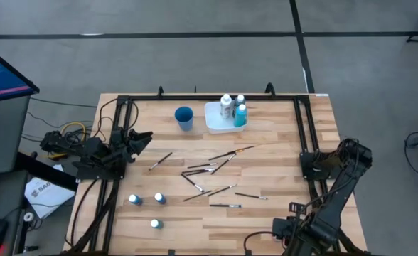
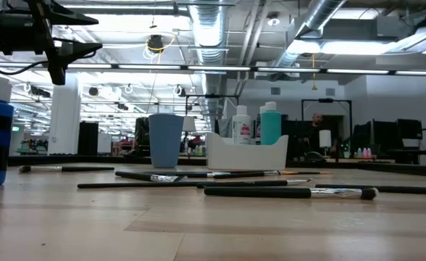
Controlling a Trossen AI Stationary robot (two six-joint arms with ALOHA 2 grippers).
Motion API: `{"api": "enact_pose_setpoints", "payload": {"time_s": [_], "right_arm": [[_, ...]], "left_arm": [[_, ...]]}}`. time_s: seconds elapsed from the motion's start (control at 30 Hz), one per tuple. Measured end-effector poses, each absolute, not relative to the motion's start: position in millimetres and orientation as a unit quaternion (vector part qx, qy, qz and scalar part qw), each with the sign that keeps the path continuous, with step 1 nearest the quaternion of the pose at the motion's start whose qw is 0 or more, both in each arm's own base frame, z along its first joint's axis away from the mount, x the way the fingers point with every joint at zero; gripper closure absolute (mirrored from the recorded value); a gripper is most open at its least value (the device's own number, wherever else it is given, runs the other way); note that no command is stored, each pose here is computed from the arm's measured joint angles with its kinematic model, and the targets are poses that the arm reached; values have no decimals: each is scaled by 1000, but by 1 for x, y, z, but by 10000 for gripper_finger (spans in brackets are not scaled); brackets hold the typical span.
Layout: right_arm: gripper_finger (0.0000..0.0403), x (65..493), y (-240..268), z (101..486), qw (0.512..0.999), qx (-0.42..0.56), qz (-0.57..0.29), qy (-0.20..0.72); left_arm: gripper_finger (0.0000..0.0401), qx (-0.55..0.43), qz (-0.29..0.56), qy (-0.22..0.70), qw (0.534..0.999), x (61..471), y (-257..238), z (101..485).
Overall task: Pick & Place Paint Supplies
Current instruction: Put the red paint bottle into the white bin
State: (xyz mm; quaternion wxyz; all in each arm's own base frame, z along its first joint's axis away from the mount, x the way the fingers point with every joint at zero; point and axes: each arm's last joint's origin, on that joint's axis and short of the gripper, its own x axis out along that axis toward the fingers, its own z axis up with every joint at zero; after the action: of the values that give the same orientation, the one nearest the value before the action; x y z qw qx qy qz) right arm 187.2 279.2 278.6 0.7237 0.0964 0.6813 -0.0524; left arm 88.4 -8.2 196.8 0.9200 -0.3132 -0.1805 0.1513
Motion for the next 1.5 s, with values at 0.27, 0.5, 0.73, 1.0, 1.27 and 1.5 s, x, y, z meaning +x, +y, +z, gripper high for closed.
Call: {"api": "enact_pose_setpoints", "payload": {"time_s": [0.27, 0.5, 0.73, 1.0, 1.27, 1.5], "right_arm": [[294, 198, 261, 280, 715, 49, -55, 695], [294, 210, 218, 307, 744, 23, -67, 664], [289, 230, 148, 336, 771, 4, -103, 629], [289, 276, 71, 339, 794, -14, -97, 600], [288, 302, 3, 350, 834, -30, -112, 540], [287, 310, -44, 359, 859, -33, -150, 488]], "left_arm": [[202, -313, 151, -181, 920, 88, -8, 197], [202, -313, 151, -181, 920, 88, -8, 197], [202, -313, 151, -181, 920, 88, -8, 197], [202, -313, 151, -181, 920, 88, -8, 197], [202, -313, 151, -181, 920, 88, -8, 197], [202, -313, 151, -181, 920, 88, -8, 197]]}}
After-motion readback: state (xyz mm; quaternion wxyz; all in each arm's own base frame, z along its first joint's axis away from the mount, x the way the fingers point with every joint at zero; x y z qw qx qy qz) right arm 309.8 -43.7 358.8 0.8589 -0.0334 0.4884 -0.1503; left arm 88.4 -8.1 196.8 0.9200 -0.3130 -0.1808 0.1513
